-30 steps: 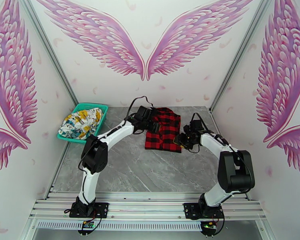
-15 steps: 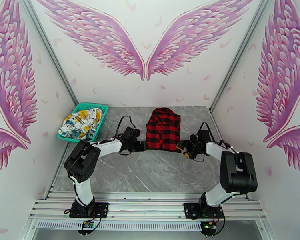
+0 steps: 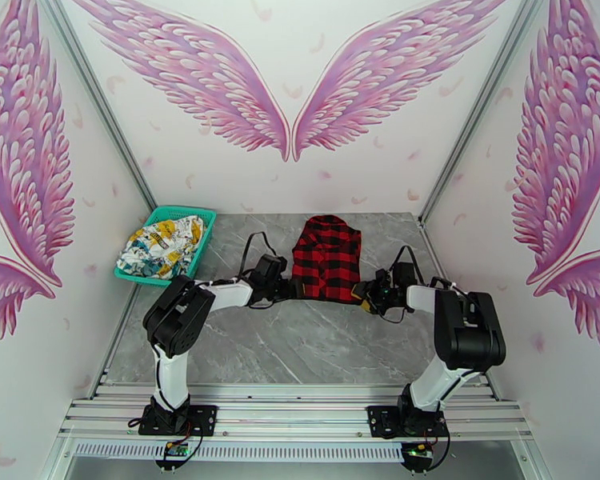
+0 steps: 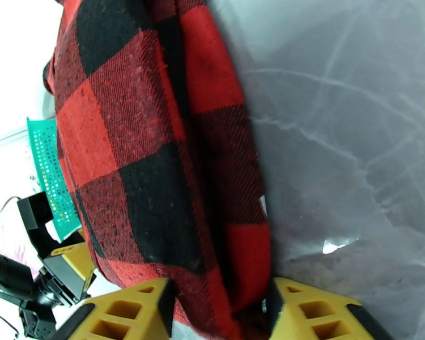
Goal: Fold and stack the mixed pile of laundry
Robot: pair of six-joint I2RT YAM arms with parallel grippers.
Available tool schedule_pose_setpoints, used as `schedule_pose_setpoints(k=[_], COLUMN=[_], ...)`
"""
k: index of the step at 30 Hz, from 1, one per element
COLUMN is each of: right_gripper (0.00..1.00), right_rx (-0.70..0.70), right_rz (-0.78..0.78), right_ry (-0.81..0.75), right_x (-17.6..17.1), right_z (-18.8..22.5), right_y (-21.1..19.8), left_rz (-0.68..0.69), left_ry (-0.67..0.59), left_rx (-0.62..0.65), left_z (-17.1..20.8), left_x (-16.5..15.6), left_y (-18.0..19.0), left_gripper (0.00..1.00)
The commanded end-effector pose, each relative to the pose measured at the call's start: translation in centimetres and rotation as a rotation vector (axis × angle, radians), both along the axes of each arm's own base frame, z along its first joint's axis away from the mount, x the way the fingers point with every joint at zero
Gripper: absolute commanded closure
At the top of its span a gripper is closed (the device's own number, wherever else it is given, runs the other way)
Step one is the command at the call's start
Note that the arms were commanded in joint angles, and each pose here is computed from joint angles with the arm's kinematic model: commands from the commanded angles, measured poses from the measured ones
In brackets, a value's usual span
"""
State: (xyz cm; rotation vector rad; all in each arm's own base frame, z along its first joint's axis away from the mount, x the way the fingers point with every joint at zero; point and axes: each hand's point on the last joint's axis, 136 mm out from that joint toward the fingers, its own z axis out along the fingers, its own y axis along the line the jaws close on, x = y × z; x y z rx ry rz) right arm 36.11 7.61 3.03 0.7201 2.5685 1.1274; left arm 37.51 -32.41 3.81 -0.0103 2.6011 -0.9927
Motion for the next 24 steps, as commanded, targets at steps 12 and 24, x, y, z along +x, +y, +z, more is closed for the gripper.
schedule_pose_setpoints(k=[12, 24], right_gripper=[0.74, 0.9], right_rx=[0.011, -0.006], right_rz=[0.011, 0.024], right_ry=[-0.006, 0.011], right_x=[0.0, -1.3], right_z=[-0.7, -0.3], right_y=[0.5, 0.7], left_rz=[0.05, 0.069], left_ry=[-0.012, -0.072], left_rx=[0.084, 0.082], left_z=[-1.3, 1.1], left_x=[-0.3, -0.6], left_y=[-0.9, -0.2], left_gripper=[0.61, 1.0])
